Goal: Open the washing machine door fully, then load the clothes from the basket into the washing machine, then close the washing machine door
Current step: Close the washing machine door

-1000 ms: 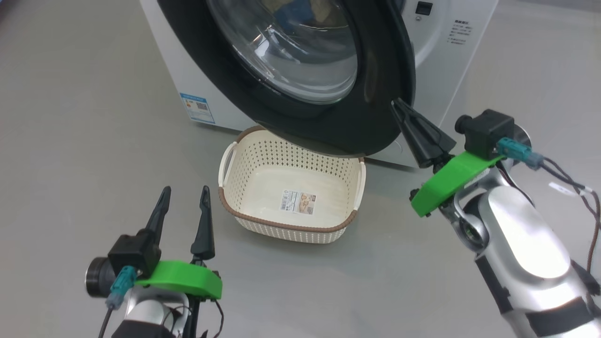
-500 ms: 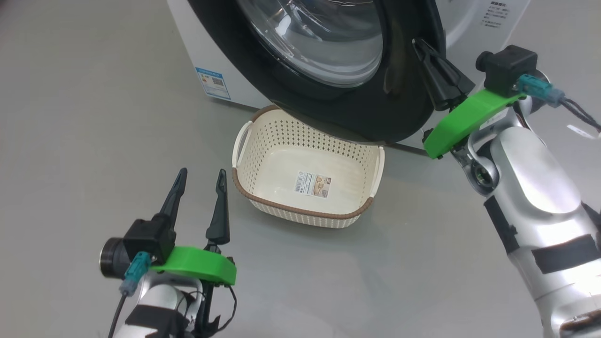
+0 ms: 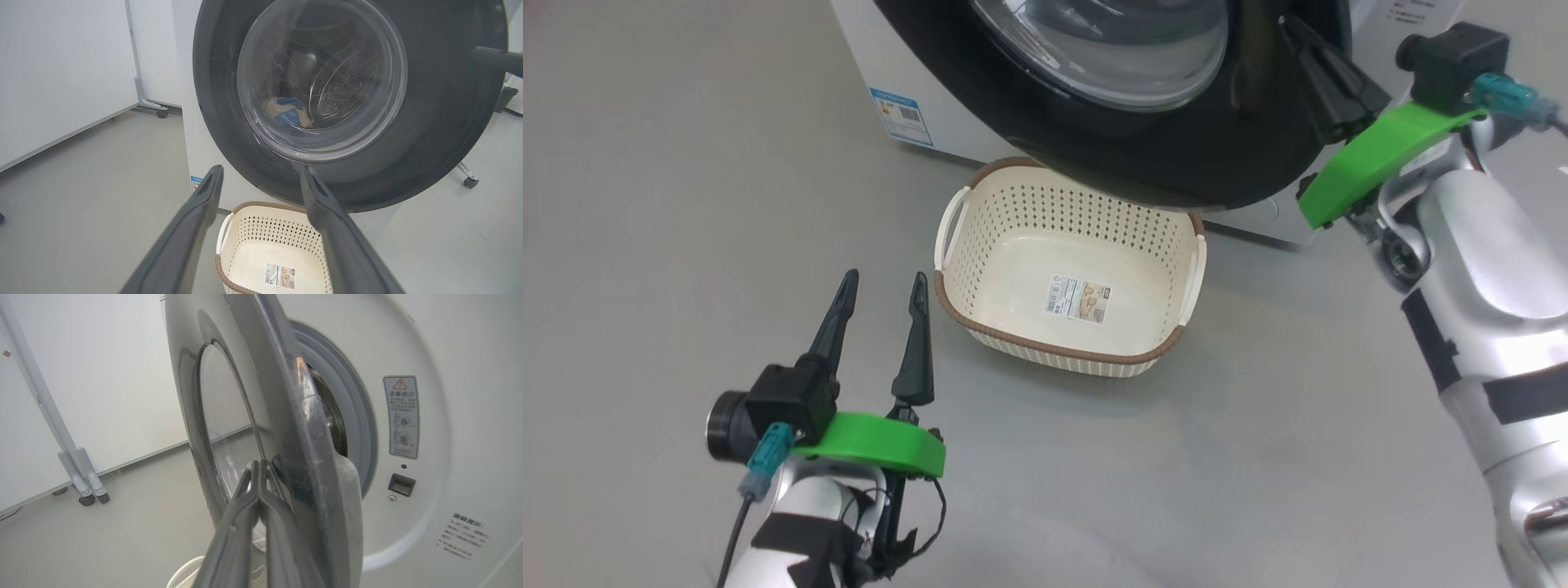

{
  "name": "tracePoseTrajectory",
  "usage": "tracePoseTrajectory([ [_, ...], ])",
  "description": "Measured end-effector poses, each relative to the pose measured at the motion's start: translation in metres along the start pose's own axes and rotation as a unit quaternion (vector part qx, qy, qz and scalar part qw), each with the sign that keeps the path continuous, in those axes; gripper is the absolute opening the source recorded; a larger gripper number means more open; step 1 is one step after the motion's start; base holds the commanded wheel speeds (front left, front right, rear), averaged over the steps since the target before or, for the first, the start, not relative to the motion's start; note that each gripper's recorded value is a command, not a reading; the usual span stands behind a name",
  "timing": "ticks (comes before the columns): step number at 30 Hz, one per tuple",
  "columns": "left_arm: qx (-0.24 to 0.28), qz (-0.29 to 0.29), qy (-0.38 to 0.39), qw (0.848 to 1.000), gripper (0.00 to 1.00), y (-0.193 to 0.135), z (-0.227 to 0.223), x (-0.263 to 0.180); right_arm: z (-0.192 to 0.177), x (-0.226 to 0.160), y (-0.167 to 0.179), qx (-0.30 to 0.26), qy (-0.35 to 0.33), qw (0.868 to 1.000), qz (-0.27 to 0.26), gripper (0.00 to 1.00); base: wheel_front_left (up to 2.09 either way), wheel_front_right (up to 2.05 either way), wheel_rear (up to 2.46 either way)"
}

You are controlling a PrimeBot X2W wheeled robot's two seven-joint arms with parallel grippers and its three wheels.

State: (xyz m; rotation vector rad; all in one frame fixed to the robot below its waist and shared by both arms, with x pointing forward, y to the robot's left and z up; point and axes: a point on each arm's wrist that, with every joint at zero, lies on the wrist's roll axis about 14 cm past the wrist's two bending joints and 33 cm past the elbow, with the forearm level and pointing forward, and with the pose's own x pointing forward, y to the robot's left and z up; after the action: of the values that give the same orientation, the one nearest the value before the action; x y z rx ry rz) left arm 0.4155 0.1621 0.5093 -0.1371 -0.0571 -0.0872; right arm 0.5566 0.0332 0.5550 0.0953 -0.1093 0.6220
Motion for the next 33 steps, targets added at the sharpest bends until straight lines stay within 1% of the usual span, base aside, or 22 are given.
tracePoseTrajectory([
  [10,-0.002,0.005,0.004,1.0,1.0,0.004,-0.007,0.013,-0.003,0.023,-0.055,-0.004,0.003,0.999,-0.048,0.0,0.0,0.0,0.0],
  [19,0.005,0.009,0.004,1.0,1.0,0.011,-0.01,0.028,-0.009,0.056,-0.082,-0.004,0.004,0.998,-0.066,0.0,0.0,0.0,0.0],
  [24,0.007,0.011,0.011,1.0,1.0,0.012,-0.015,0.028,-0.013,0.065,-0.089,-0.005,0.01,0.997,-0.071,0.0,0.0,0.0,0.0],
  [33,0.009,0.008,0.006,1.0,1.0,0.008,-0.013,0.035,-0.015,0.067,-0.086,-0.015,0.013,0.998,-0.064,0.0,0.0,0.0,0.0],
])
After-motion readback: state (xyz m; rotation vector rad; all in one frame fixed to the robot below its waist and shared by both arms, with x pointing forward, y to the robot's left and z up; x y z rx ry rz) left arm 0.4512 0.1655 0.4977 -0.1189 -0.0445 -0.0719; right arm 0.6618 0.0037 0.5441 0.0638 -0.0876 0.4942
